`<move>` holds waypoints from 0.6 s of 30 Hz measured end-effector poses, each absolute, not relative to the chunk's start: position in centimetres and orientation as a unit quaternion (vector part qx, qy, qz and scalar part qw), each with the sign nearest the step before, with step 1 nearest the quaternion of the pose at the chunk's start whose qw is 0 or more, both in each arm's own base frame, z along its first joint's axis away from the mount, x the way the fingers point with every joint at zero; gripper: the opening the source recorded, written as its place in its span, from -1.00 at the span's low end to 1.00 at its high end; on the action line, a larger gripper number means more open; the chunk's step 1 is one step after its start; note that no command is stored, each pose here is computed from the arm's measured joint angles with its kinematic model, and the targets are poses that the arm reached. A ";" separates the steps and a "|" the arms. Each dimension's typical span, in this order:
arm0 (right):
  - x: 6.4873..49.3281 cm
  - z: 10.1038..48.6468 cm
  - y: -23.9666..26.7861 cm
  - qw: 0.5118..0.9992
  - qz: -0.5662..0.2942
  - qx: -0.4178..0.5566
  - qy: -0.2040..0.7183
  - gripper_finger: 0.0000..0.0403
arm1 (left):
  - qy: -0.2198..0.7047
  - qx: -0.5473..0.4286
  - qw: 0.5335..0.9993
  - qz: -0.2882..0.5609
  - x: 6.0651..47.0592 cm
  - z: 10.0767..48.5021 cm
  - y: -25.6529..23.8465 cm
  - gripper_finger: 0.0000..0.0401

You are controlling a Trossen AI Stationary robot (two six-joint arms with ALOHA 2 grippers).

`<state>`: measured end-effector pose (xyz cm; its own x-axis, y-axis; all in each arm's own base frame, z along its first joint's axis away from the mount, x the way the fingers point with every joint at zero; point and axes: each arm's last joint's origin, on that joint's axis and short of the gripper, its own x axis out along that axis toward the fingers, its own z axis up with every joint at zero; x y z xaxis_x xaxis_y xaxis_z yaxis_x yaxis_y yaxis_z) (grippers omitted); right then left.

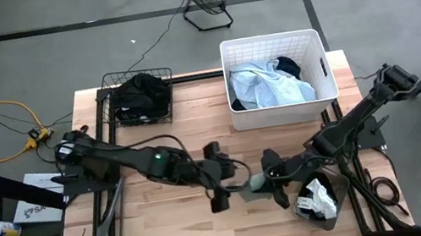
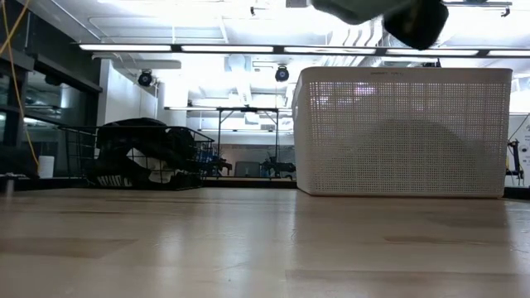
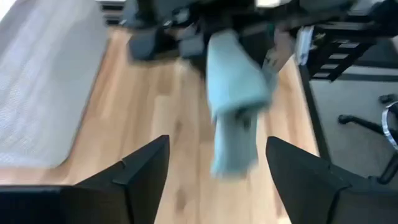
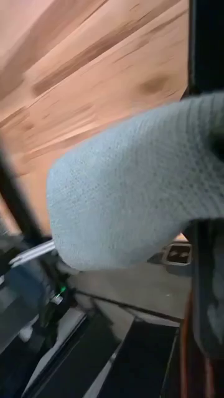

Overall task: Pick & Place Cloths
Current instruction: Put the gray sock into the black bin

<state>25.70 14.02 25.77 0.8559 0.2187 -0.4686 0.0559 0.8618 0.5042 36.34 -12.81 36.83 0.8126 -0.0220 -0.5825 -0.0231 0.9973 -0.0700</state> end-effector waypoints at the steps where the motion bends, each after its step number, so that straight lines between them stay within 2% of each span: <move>1: 25.3 25.9 13.9 0.922 0.041 0.268 0.277 -0.85 | 0.312 -0.037 0.949 0.008 35.7 37.2 -12.6 0.32; 5: 23.7 26.4 13.4 0.885 0.048 0.322 0.334 -0.85 | 0.328 -0.058 0.942 0.036 33.5 38.6 -11.7 0.36; 12: 20.3 26.8 13.4 0.787 0.065 0.406 0.460 -0.85 | 0.353 -0.074 0.929 0.078 30.6 39.9 -10.4 0.36; 18: 16.9 26.5 13.7 0.686 0.021 0.442 0.577 -0.85 | 0.404 -0.050 0.909 0.090 29.6 39.2 -10.1 0.36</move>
<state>16.87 13.66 26.51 0.3332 0.5395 -0.7732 0.4814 0.6078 0.6315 29.61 -10.07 39.21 0.6567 0.1229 -0.7441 -0.2031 0.9790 -0.0175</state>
